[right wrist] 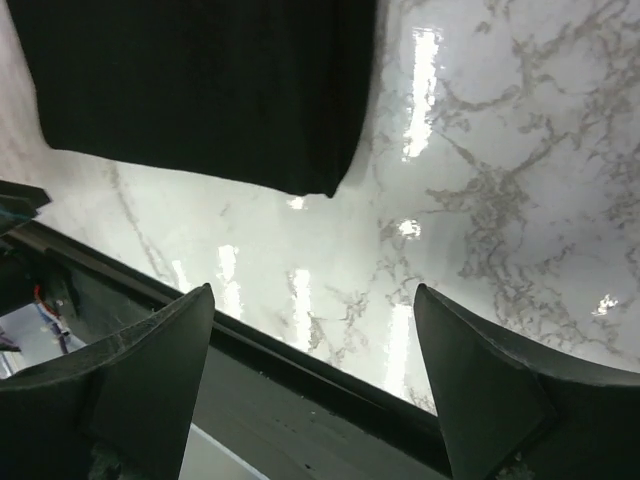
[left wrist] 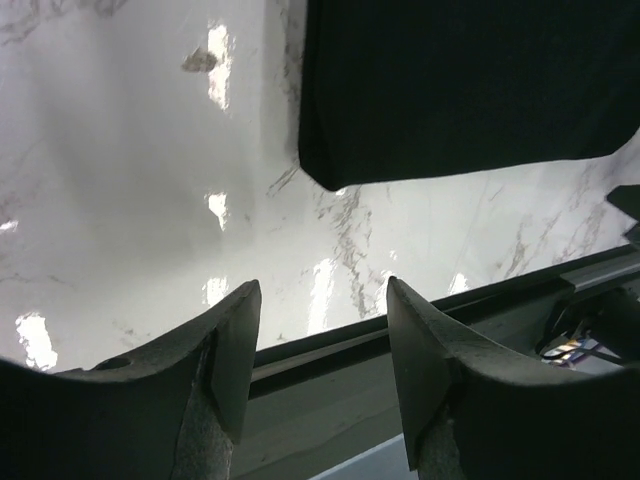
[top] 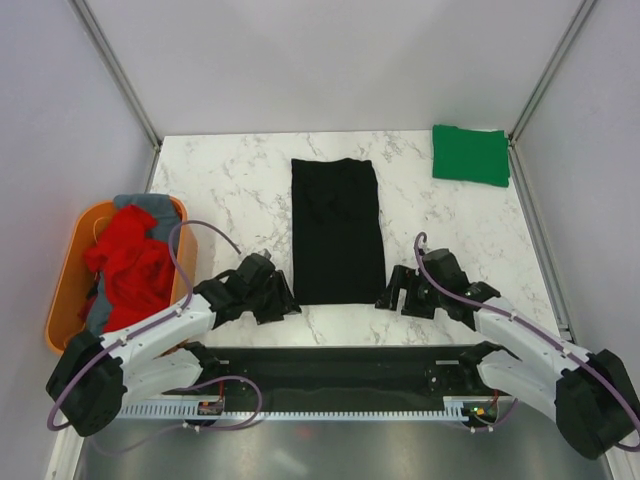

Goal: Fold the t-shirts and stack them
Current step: Fold the tshirt

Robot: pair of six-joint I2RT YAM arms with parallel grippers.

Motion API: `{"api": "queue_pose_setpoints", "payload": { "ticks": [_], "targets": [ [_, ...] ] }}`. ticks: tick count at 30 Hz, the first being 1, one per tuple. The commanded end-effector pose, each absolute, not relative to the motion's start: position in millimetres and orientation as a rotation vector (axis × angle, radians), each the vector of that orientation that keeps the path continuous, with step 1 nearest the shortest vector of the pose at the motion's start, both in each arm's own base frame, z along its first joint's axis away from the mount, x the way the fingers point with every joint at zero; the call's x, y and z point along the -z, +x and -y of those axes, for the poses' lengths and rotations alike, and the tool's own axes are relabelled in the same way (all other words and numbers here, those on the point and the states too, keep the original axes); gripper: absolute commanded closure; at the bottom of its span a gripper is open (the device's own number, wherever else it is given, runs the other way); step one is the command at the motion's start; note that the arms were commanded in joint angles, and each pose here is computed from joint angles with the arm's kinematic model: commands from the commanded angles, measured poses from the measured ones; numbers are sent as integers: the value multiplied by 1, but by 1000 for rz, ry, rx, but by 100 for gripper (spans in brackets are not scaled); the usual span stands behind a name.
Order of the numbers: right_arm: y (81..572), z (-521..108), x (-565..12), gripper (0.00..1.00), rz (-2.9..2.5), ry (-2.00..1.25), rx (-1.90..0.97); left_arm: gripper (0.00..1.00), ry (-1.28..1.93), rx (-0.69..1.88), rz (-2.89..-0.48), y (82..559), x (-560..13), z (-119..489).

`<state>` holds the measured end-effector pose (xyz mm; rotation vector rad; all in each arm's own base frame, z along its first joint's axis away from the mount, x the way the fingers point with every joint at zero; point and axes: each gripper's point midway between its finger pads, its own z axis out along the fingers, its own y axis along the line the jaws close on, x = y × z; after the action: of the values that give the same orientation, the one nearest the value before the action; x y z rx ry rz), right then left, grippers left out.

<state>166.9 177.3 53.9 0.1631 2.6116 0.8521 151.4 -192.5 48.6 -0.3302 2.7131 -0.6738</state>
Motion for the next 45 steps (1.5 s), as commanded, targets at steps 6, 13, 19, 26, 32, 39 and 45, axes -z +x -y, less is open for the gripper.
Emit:
{"api": "queue_pose_setpoints", "payload": {
  "ticks": [6, 13, 19, 26, 32, 39, 45],
  "targets": [
    [191, -176, -21, 23, -2635, 179, -737, 29, -420, 703, -2521, 186, -45, 198],
    [201, -177, -1, 53, -2665, 186, -688, 34, -425, 649, -2556, 189, -22, 197],
    [204, -172, 5, 75, -2672, 186, -630, 48, -426, 587, -2560, 197, -17, 196],
    [201, -170, 4, 83, -2677, 200, -627, 77, -435, 531, -2558, 206, -13, 195],
    [196, -169, 7, 100, -2700, 205, -626, 98, -450, 492, -2560, 210, -12, 194],
    [171, -171, -3, 100, -2739, 260, -713, 98, -433, 552, -2582, 190, -25, 195],
    [136, -161, -32, 100, -2727, 302, -748, 98, -409, 605, -2630, 149, -50, 199]
  ]
}}
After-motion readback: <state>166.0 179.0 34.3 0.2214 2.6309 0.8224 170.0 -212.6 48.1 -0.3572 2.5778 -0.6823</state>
